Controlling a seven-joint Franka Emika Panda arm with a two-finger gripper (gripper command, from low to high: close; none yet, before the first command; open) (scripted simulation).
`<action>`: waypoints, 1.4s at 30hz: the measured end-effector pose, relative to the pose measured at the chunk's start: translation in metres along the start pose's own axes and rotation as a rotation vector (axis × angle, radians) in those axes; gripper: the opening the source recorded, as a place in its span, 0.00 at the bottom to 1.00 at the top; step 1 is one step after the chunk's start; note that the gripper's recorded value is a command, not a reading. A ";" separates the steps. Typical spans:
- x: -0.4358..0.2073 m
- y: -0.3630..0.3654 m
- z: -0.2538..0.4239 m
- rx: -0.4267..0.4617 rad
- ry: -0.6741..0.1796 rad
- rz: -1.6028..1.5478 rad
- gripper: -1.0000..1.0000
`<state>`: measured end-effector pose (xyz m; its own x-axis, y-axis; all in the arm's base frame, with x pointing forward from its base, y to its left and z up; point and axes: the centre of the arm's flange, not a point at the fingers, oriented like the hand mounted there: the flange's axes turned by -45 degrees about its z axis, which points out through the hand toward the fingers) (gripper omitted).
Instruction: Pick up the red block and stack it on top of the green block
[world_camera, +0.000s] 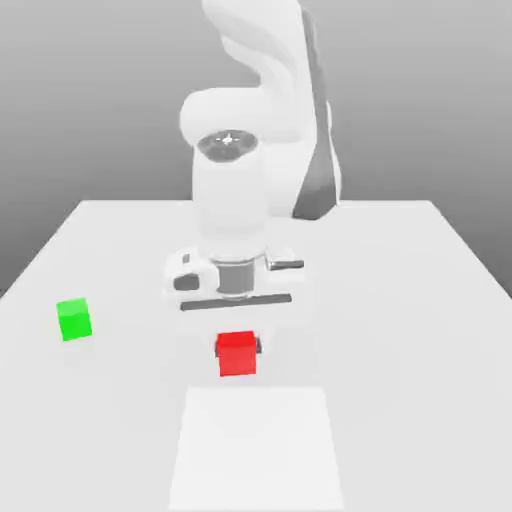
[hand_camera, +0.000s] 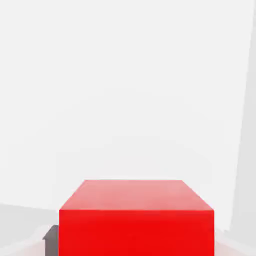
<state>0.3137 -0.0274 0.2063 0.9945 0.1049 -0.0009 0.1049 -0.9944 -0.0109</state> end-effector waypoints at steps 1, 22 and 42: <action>-0.002 0.000 -0.002 -0.005 0.000 0.001 0.00; -0.202 0.271 -0.041 0.009 0.014 1.484 0.00; -0.206 0.272 0.023 -0.003 0.012 1.497 1.00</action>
<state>0.1377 -0.3195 0.1810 0.1782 -0.9840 -0.0010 -0.9840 -0.1782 -0.0056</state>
